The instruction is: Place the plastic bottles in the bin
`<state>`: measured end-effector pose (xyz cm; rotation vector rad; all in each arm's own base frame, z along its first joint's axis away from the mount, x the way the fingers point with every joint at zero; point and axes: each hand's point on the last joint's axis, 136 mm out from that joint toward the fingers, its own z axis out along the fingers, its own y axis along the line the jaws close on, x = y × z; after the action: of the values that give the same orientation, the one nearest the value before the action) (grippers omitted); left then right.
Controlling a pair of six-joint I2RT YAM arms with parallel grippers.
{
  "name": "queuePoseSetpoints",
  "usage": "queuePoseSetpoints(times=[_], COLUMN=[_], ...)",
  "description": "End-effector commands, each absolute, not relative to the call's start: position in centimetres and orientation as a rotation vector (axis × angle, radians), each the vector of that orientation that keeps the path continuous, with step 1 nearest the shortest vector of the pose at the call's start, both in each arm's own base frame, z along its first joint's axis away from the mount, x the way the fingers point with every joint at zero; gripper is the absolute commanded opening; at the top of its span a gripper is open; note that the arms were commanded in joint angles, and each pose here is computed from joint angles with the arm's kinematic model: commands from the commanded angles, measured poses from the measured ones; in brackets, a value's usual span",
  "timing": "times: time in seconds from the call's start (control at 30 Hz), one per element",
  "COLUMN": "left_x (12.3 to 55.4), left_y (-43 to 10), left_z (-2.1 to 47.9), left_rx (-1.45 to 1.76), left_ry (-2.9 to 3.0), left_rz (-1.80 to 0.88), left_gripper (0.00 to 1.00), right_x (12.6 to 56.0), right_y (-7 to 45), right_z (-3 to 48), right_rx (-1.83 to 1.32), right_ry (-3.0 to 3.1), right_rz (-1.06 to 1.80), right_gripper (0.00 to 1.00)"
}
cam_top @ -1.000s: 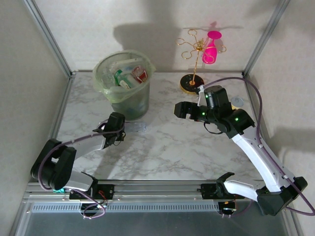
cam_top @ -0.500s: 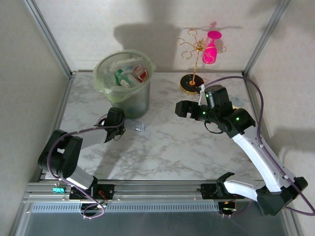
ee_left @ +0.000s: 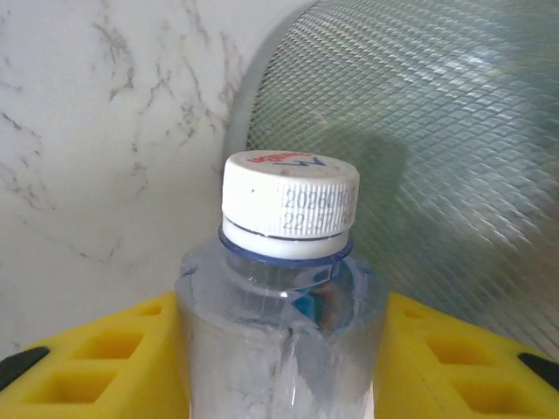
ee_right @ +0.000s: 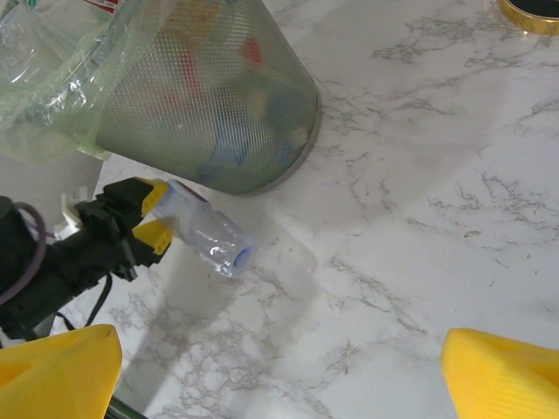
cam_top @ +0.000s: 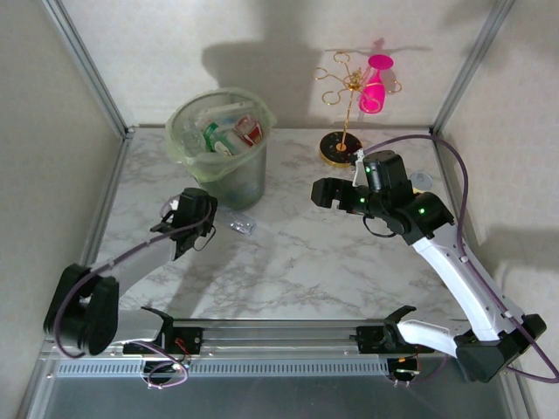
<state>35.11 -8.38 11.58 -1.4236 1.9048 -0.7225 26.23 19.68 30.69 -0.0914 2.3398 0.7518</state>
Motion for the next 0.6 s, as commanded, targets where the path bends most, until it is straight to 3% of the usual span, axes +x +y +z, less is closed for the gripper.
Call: queuePoseSetpoints(times=[0.0, 0.33, 0.57], left_x=[34.1, 31.5, 35.2], left_y=[-7.5, -7.3, -7.5], left_z=[15.6, 32.3, 41.7], left_rx=[-1.264, -0.877, -0.779], left_ry=[1.91, 1.659, 1.584], left_rz=[-0.681, -0.806, -0.713], left_gripper=[0.47, 0.45, 0.42], right_x=[26.5, 27.8, 28.6], right_y=[19.4, 21.3, 22.3], right_z=[32.1, 31.7, 31.9], right_rx=[-0.1, -0.131, -0.154], right_ry=[2.289, 2.299, 2.303], right_rz=[0.735, 0.785, 0.811], right_gripper=[0.95, 0.95, 0.95])
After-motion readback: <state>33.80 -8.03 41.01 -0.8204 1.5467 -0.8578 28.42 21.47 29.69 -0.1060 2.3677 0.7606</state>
